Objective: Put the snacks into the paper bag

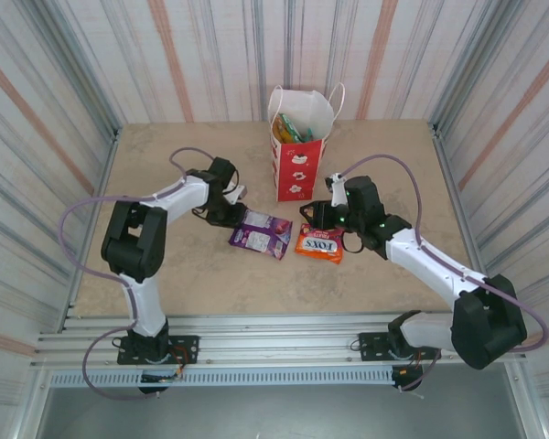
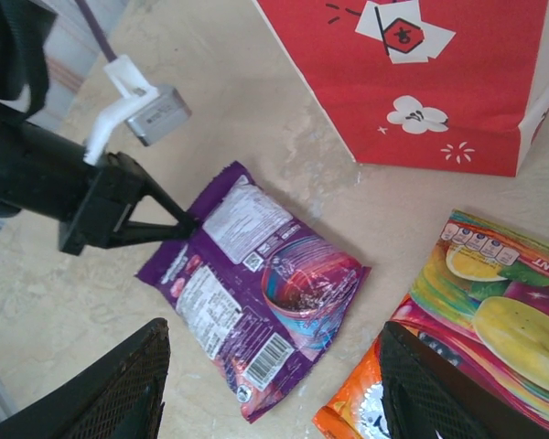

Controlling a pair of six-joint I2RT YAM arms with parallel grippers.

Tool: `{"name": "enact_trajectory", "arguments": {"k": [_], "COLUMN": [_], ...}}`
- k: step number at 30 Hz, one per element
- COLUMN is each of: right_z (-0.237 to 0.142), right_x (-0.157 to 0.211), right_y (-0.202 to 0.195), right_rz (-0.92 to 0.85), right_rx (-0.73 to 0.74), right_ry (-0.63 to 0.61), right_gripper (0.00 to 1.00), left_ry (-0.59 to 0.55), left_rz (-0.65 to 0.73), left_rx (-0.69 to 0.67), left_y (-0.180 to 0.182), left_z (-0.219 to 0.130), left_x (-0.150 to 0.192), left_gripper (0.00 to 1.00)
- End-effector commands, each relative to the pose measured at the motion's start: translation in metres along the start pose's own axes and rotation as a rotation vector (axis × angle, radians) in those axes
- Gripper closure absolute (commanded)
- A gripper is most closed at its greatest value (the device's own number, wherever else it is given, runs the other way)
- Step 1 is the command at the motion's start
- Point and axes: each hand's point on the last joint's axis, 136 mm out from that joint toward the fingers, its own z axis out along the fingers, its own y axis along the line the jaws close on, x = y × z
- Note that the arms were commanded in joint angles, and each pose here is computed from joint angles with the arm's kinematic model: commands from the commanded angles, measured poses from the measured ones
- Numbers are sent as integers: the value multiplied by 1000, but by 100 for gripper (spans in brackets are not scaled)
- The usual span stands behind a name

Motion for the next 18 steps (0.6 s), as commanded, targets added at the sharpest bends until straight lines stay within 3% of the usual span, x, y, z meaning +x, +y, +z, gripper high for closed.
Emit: {"name": "enact_trajectory", "arguments": {"k": [1, 7, 18], "right_z": [-12, -24, -32], "right_x": [-14, -24, -23], "right_y": [2, 13, 44], "right_rz": [-75, -168, -330], "right_rx": [1, -24, -217], "right_ry": [-71, -118, -110], "right_gripper": [38, 38, 33], "left_ry": [-45, -119, -253], "left_rz": [76, 242, 640], "left_rx": [5, 79, 87], "left_y": [-7, -35, -88], "left_z": [-40, -79, -141], "left_x": [1, 2, 0], "left_gripper": [100, 100, 100]}}
